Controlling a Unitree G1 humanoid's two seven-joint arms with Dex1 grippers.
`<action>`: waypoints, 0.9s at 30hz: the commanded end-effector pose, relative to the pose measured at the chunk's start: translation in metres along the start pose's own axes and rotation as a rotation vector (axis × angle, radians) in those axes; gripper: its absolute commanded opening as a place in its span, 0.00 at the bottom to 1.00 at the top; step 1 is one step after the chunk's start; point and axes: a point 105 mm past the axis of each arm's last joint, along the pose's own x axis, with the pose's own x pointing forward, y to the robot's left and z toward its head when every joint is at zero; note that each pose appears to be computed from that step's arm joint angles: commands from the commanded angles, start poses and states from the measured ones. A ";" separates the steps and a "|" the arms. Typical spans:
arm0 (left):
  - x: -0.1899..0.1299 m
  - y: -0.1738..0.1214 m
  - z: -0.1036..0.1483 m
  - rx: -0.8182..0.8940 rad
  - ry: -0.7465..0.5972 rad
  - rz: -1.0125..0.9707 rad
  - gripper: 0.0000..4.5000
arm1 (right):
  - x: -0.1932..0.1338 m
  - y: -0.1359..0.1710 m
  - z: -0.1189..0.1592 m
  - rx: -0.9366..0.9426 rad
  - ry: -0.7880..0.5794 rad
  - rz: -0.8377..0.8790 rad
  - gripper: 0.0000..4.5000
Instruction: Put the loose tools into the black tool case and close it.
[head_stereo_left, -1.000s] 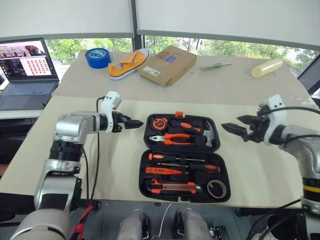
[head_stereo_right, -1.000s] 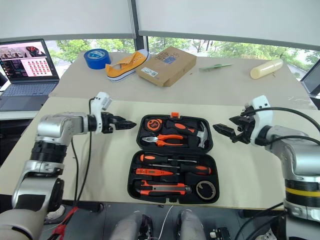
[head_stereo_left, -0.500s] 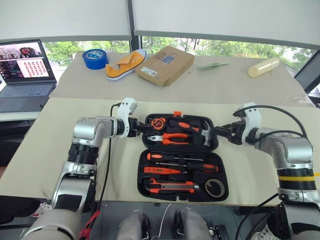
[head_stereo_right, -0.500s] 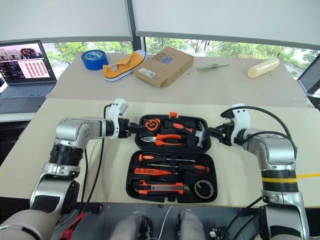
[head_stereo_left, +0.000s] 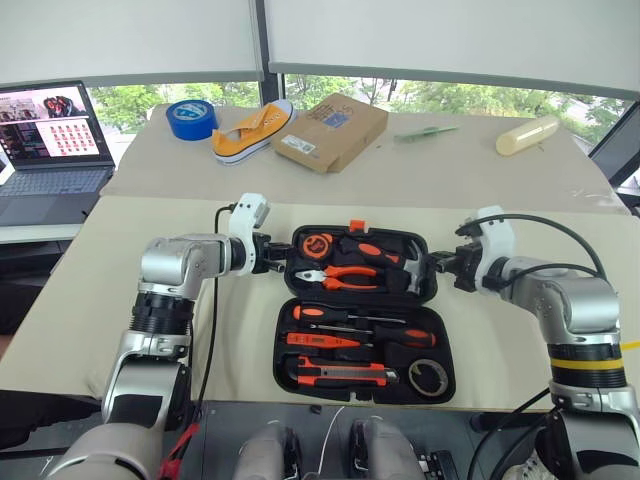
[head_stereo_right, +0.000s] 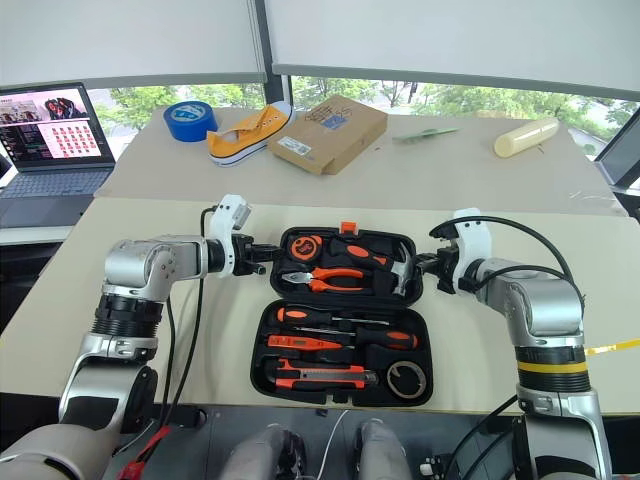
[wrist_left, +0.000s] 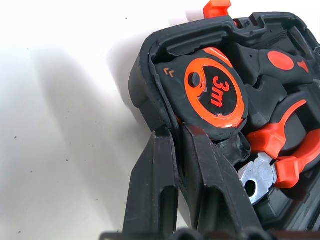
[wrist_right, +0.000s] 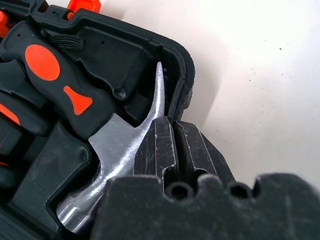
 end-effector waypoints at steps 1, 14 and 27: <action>0.004 -0.014 0.028 0.063 -0.126 -0.045 0.00 | -0.007 0.004 0.050 -0.029 -0.173 0.008 0.00; 0.006 -0.029 0.082 0.284 -0.392 -0.057 0.00 | -0.005 -0.008 0.114 -0.049 -0.422 -0.079 0.00; -0.016 -0.038 0.064 0.448 -0.552 -0.039 0.00 | -0.024 0.011 0.102 -0.243 -0.600 -0.089 0.00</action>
